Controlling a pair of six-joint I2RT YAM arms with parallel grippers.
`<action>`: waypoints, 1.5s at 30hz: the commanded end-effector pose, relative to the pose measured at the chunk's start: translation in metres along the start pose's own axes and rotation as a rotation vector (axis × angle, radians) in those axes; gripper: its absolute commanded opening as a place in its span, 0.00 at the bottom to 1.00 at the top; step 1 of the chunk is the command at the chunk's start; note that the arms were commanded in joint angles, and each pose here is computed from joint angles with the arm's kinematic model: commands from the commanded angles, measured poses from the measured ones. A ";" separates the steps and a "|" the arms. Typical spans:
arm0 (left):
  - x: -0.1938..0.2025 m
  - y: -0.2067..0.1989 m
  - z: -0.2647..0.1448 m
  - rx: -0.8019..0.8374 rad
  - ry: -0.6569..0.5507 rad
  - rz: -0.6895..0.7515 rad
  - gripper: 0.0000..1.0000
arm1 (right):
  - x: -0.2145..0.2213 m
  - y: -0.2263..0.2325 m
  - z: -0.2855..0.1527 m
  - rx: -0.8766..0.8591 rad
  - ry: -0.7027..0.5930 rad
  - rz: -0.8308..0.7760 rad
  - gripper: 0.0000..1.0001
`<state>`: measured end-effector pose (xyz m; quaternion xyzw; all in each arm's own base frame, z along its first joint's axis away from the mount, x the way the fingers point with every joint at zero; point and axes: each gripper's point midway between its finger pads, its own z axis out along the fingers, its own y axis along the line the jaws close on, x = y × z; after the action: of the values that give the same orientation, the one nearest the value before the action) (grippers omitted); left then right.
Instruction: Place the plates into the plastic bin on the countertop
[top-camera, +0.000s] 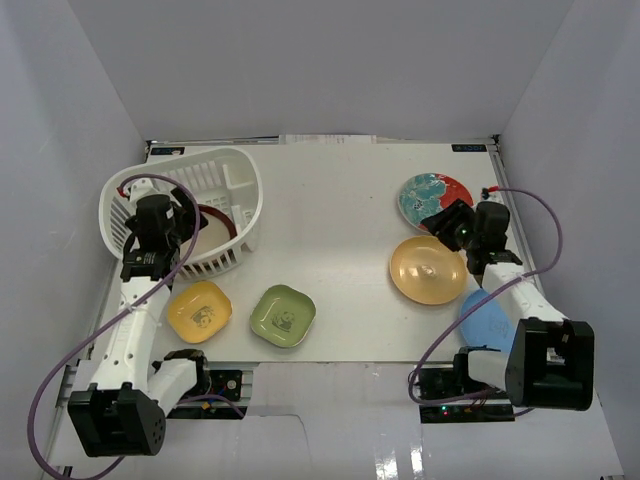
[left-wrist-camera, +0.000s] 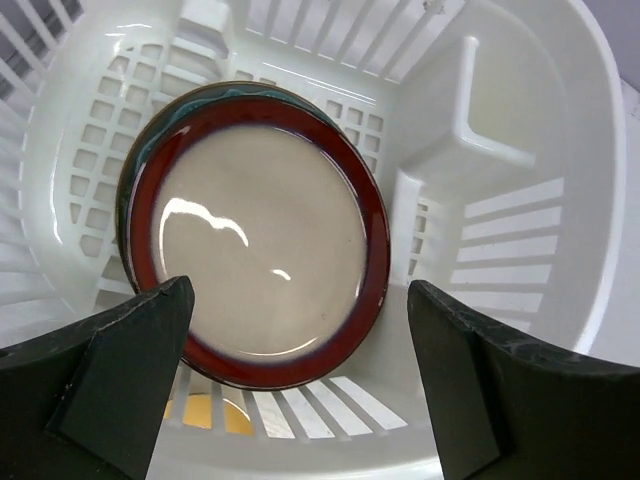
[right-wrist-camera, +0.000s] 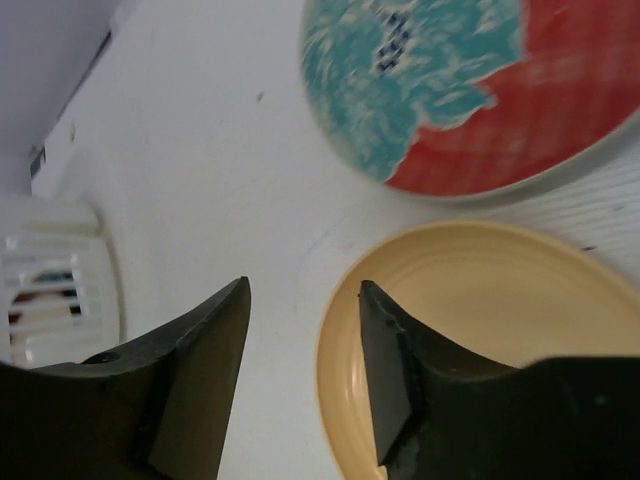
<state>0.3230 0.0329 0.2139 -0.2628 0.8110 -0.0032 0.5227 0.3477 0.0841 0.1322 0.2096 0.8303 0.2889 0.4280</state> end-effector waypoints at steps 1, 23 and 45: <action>-0.004 -0.040 -0.021 0.171 0.011 0.019 0.98 | -0.068 -0.023 0.000 0.069 -0.167 0.048 0.56; 0.099 -0.206 -0.177 1.280 0.432 0.233 0.98 | -0.086 -0.142 0.087 0.189 -0.170 0.397 0.50; 0.102 -0.296 -0.088 1.096 0.589 0.075 0.88 | -0.054 0.074 0.019 -0.552 -0.063 0.226 0.08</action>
<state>0.3295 -0.2812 0.2330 0.1027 0.8212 -0.4605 0.3210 0.4316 0.0564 0.1308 0.3159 0.7289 0.4208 0.4380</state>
